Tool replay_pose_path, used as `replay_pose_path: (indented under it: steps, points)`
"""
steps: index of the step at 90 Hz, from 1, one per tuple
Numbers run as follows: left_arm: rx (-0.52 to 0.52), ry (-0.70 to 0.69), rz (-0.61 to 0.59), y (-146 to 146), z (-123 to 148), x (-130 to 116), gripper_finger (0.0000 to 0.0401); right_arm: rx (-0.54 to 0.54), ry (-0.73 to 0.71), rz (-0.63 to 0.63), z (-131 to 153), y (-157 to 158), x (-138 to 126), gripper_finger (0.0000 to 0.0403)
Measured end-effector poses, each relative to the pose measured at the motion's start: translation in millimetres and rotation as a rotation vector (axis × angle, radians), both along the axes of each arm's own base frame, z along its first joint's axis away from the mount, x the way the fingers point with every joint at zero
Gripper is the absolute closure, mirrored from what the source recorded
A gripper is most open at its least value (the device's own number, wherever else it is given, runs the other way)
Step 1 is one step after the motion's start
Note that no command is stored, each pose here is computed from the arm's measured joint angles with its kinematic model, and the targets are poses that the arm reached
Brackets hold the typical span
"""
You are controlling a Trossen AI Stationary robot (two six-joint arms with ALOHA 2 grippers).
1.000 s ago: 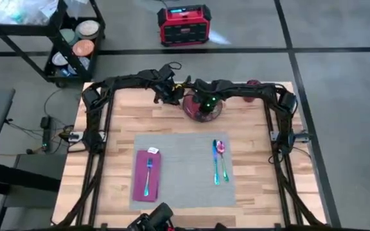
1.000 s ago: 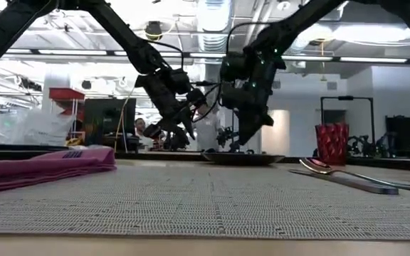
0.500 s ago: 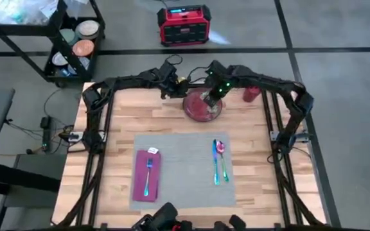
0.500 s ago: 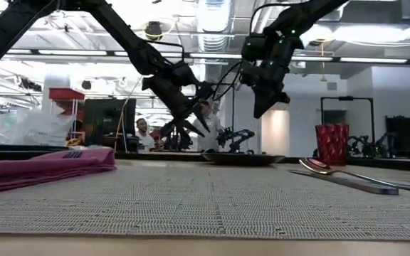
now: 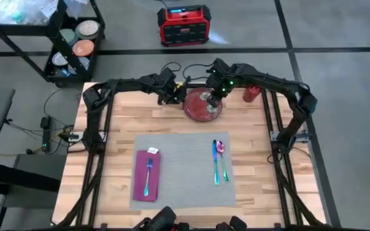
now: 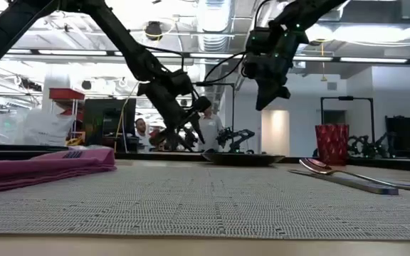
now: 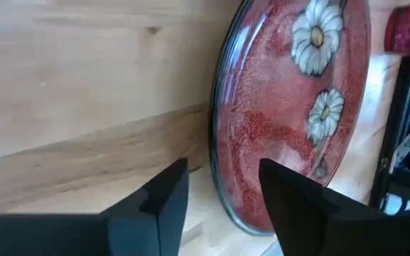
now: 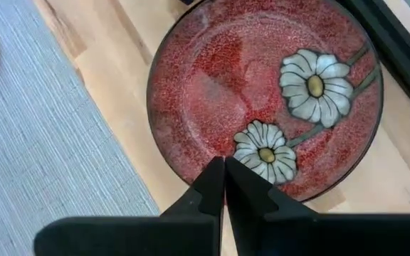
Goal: Set table place
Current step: Put the red plate on the gray table mat
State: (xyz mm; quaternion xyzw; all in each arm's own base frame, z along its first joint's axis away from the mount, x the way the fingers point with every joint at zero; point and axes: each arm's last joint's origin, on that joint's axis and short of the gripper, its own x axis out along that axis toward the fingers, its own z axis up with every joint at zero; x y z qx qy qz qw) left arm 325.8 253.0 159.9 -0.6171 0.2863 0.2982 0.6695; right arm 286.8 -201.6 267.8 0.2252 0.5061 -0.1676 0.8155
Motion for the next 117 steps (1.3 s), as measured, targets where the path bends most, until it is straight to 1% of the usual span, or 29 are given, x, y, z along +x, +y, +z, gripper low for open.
replay_pose_path:
  steps: [8, 14, 21, 27, 30, 35, 41, 51, 57, 64, 86, 98, 117]
  points:
    - [-0.008, -0.037, 0.052, -1, -4, 1, 0.023, 0.006, 0.011, 0.003, 0, 1, -1, 0.0403]
    - [-0.034, -0.05, 0.081, -5, -10, 1, 0.023, 0.007, 0.016, 0.011, -1, 1, -1, 0.0403]
    - [-0.063, -0.03, 0.074, -14, -23, 4, 0.0229, 0.015, 0.024, 0.024, -1, 2, -2, 0.0403]
    - [-0.09, -0.043, 0.061, -19, -34, 9, 0.0229, 0.022, 0.018, 0.031, -1, 2, -2, 0.0403]
    - [-0.081, -0.025, 0.071, -21, -32, 12, 0.0229, 0.023, 0.019, 0.032, -1, 2, -2, 0.0403]
    - [-0.052, -0.049, 0.082, -21, -30, 16, 0.0229, 0.021, 0.016, 0.034, -1, 3, -2, 0.0403]
    - [-0.056, -0.069, 0.097, -22, -30, 20, 0.0229, 0.023, 0.017, 0.033, -1, 3, -2, 0.0403]
    - [-0.096, -0.067, 0.123, -23, -31, 20, 0.0233, 0.024, 0.018, 0.033, -1, 3, -2, 0.0403]
    - [-0.093, -0.059, 0.135, -22, -31, 19, 0.0246, 0.024, 0.018, 0.032, -1, 3, -2, 0.0403]
    - [-0.094, -0.044, 0.145, -22, -32, 18, 0.0272, 0.026, 0.019, 0.028, -1, 3, -2, 0.0403]
    - [-0.084, -0.011, 0.128, -24, -33, 16, 0.0384, 0.027, 0.021, 0.027, -1, 3, -2, 0.0403]
    - [-0.089, -0.009, 0.123, -24, -34, 15, 0.0394, 0.032, 0.03, 0.031, -2, 4, -3, 0.0403]
    - [-0.147, -0.014, 0.1, -24, -30, 11, 0.0398, 0.055, 0.078, 0.046, -3, 6, -8, 0.0403]
